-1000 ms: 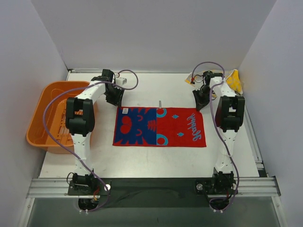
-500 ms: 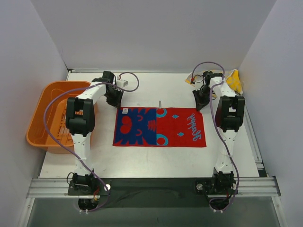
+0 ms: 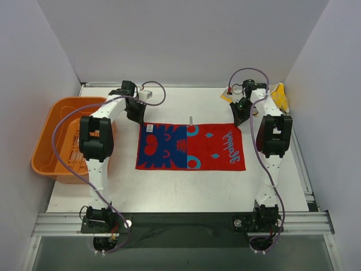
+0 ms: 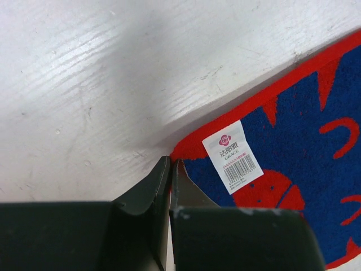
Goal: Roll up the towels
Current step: Fold the towel
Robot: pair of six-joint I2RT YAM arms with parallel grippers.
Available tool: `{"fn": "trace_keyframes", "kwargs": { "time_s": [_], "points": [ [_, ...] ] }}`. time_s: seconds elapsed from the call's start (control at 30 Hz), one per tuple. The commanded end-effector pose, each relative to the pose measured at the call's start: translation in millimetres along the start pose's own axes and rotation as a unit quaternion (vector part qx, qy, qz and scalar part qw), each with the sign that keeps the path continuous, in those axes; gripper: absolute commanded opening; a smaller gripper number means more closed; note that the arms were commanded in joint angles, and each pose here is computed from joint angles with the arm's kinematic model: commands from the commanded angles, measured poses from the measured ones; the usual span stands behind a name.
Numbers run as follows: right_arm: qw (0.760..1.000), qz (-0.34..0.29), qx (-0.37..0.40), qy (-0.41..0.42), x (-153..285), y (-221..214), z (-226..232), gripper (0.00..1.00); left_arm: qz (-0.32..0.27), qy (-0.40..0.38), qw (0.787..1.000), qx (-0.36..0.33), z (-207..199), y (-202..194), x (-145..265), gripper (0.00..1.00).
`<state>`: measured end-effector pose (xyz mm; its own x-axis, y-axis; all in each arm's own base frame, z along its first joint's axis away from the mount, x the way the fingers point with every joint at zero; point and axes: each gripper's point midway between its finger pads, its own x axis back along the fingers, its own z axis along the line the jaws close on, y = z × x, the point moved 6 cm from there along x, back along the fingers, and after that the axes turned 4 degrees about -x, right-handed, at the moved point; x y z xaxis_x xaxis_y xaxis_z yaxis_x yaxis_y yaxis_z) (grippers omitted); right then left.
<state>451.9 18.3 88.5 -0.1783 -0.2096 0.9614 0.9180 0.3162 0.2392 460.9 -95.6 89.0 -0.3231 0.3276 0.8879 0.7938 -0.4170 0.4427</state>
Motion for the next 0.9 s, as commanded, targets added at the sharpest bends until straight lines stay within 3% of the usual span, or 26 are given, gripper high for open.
{"fn": "trace_keyframes", "kwargs": {
  "time_s": [0.0,0.33,0.57,0.87],
  "points": [
    [0.999,-0.02,0.022,-0.017,30,8,0,0.0,-0.05,-0.008,0.998,-0.033,3,22,25,0.0],
    [0.998,-0.02,0.057,-0.007,58,-22,13,0.0,-0.137,-0.018,0.983,-0.122,-10,7,78,0.0],
    [0.997,-0.004,0.079,0.011,65,-58,24,0.0,-0.139,-0.04,0.968,-0.204,-29,-39,91,0.0],
    [0.993,0.054,0.104,0.029,51,-110,33,0.0,-0.092,-0.078,0.966,-0.23,-56,-112,82,0.0]
  ]
}}
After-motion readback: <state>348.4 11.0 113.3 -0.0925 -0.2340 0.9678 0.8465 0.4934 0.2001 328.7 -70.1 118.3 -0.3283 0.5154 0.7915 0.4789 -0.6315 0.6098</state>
